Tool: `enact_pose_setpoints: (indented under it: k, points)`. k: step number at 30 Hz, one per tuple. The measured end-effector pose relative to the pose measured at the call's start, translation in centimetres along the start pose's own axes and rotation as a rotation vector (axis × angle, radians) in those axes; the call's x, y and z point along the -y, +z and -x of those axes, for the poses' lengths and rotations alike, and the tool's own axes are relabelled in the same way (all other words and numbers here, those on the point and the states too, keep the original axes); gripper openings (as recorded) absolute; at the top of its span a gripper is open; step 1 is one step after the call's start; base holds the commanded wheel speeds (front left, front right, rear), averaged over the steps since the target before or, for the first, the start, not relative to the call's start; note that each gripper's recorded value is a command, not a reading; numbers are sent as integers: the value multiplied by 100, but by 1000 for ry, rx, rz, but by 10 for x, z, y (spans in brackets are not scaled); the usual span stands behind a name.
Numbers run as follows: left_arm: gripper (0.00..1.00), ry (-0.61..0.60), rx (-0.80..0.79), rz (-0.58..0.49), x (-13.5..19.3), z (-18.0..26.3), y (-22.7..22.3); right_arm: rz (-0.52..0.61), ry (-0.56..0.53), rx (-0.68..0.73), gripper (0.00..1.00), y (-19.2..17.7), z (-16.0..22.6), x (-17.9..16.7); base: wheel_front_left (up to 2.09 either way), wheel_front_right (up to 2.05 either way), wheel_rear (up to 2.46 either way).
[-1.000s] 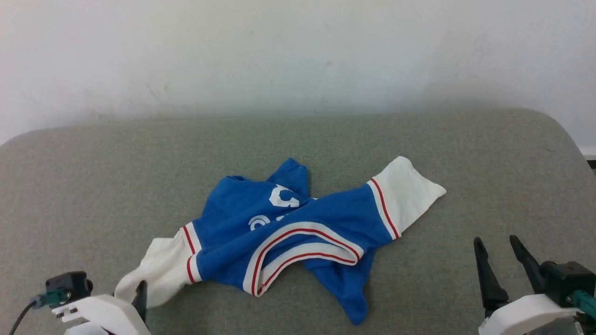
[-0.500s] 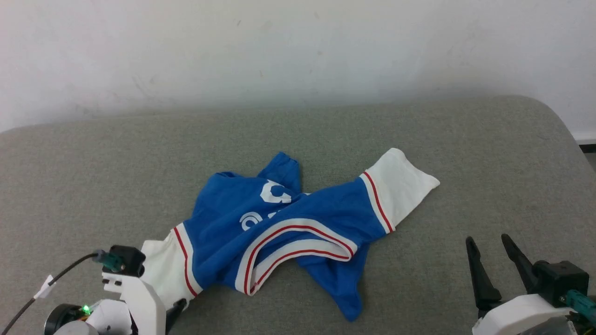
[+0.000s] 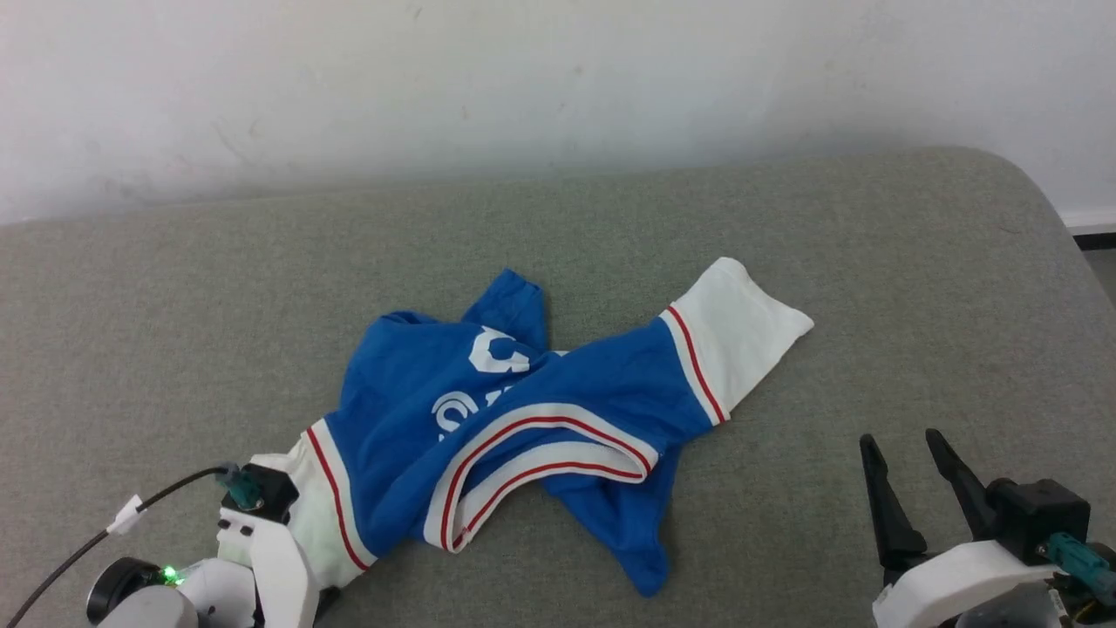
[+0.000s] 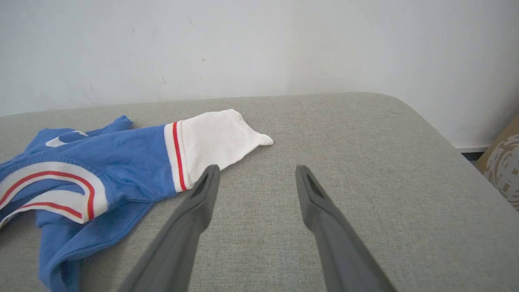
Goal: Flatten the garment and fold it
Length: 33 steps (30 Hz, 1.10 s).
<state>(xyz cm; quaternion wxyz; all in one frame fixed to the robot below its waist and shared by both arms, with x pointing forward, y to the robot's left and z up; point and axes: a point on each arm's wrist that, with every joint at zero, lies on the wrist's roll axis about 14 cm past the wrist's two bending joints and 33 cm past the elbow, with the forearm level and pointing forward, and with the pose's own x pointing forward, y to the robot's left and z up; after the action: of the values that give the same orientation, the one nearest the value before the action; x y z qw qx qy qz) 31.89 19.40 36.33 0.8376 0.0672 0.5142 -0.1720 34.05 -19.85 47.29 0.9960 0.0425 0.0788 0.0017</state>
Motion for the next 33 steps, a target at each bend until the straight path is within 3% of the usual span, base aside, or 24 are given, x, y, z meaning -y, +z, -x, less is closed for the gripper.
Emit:
enact_pose_setpoints:
  k: [5, 10, 15, 20, 26, 33]
  points:
    - [0, 36, 4, 14, -11, 1, 0, -1, 12, 4, 100, 1, -6, -3, 0, 0, 0]
    - [0, 110, 148, 115, -21, 6, 7, -24, 28, -18, 100, 0, -20, -8, 0, 0, 0]
    - [0, 230, 336, 211, -45, 23, 29, -61, 25, -163, 100, -22, -47, -6, 0, 0, 0]
    - [0, 270, 497, 268, -55, 42, 51, -100, 51, -330, 100, -38, -92, -12, 0, 0, 0]
    - [0, 264, 549, 290, -54, 44, 57, -81, 92, -481, 100, -48, -132, -25, 0, 0, 0]
    - [0, 256, 559, 318, -55, 38, 61, -72, 92, -677, 100, -81, -151, -32, 0, 0, 0]
